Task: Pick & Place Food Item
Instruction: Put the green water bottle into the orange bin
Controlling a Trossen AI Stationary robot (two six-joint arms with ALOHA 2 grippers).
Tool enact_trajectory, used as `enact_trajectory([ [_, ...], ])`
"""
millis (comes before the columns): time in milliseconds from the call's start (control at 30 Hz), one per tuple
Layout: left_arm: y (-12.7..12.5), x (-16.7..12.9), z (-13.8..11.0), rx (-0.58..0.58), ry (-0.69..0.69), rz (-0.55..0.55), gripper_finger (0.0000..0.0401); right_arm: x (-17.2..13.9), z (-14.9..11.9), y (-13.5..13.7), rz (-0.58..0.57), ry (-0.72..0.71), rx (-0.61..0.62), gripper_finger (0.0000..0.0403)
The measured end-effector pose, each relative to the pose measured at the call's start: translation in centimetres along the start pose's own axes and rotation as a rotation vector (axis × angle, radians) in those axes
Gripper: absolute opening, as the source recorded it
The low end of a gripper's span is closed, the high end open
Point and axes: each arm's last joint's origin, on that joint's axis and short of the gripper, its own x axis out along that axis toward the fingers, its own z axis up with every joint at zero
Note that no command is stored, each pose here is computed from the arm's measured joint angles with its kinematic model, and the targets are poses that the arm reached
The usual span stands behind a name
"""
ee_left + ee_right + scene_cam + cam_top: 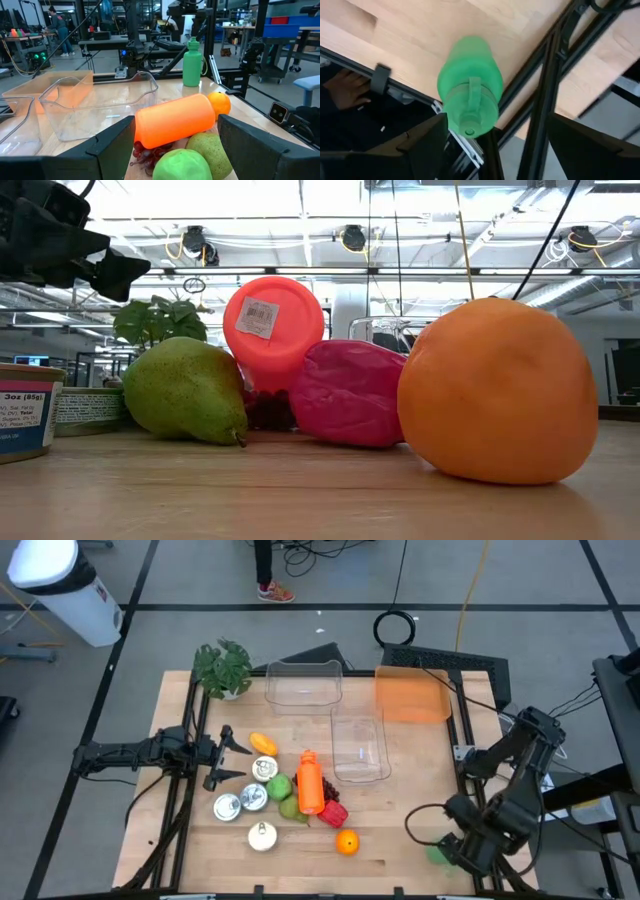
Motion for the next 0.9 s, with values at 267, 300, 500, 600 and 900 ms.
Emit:
enact_trajectory([
  [267, 0.0, 0.0, 0.0, 0.0, 0.0, 0.0, 0.0292, 1.0, -0.3, 0.8, 0.022, -0.026, -0.013, 0.0322],
  [300, 0.0, 0.0, 0.0, 0.0, 0.0, 0.0, 0.0292, 1.2, -0.3, 1.0, 0.035, -0.021, -0.02, 0.0322],
  [500, 0.0, 0.0, 0.0, 0.0, 0.0, 0.0, 0.0292, 3.2, -0.3, 1.5, 0.024, 0.029, -0.028, 0.0322],
  [600, 0.0, 0.0, 0.0, 0.0, 0.0, 0.0, 0.0292, 4.0, -0.2, 1.4, 0.004, 0.025, -0.043, 0.0322],
  [900, 0.0, 0.0, 0.0, 0.0, 0.0, 0.0, 0.0292, 4.2, -0.2, 1.5, 0.014, 0.031, -0.06, 0.0277],
])
